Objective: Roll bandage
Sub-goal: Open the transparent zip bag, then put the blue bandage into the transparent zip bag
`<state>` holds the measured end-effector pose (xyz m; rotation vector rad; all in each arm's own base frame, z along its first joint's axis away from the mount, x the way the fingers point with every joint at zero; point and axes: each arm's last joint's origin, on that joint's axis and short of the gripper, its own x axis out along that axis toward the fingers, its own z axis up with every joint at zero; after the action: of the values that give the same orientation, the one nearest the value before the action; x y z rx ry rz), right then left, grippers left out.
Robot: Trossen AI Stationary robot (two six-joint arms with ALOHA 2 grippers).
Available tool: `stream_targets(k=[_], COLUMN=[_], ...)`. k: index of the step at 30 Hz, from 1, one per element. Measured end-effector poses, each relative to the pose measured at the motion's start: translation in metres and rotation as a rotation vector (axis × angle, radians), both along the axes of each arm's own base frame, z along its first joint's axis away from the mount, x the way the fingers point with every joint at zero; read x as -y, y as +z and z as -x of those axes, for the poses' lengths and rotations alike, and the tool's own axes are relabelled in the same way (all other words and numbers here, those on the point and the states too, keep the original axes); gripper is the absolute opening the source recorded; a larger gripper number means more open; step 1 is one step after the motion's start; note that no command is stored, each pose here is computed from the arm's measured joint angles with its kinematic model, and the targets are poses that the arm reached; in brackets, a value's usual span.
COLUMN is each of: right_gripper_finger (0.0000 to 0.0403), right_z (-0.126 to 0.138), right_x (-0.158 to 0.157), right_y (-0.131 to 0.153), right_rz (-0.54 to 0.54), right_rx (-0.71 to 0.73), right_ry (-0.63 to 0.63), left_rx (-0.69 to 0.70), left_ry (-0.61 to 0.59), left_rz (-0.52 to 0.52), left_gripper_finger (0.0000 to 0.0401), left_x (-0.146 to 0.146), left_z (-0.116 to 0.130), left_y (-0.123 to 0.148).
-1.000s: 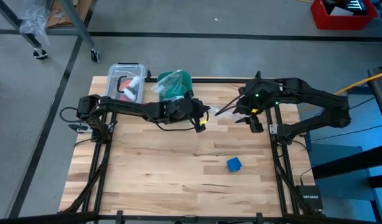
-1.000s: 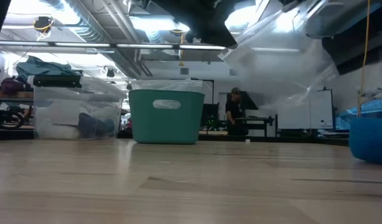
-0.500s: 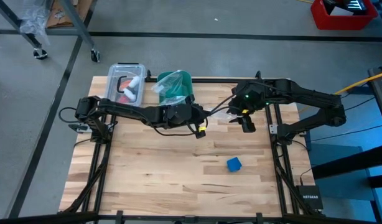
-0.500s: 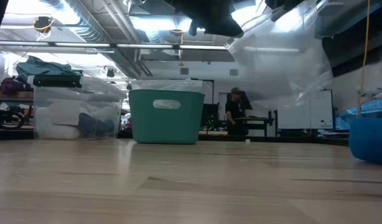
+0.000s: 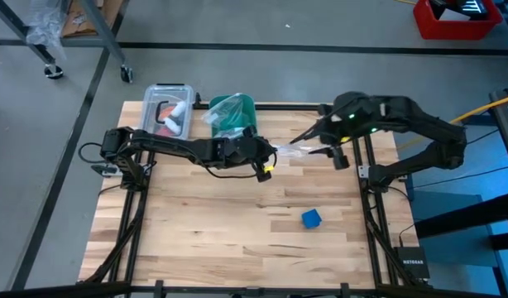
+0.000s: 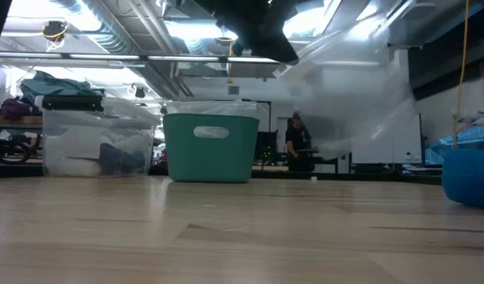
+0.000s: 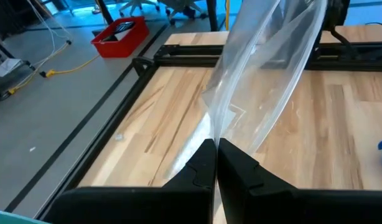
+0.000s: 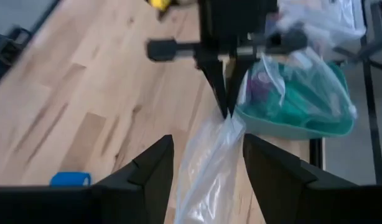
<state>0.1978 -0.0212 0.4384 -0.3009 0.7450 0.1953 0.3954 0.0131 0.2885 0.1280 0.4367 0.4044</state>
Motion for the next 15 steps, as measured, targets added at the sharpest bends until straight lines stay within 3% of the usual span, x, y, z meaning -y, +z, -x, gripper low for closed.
stream_targets(k=[4, 10, 15], right_gripper_finger=[0.0195, 0.0195, 0.0195], right_z=[0.014, 0.022, 0.009], right_x=[-0.004, -0.021, -0.050], right_y=[0.016, 0.003, -0.011], right_rz=[-0.022, -0.110, -0.139], right_rx=[0.000, -0.207, -0.321], right_ry=[0.040, 0.051, 0.062], left_rx=[0.000, 0.000, -0.001], left_ry=[0.008, 0.023, 0.025], left_rz=[0.000, -0.001, -0.004], left_gripper_finger=[0.0000, 0.0000, 0.0000], left_x=[-0.003, -0.009, -0.010], left_z=[0.000, 0.000, 0.000], left_y=[0.000, 0.000, 0.000])
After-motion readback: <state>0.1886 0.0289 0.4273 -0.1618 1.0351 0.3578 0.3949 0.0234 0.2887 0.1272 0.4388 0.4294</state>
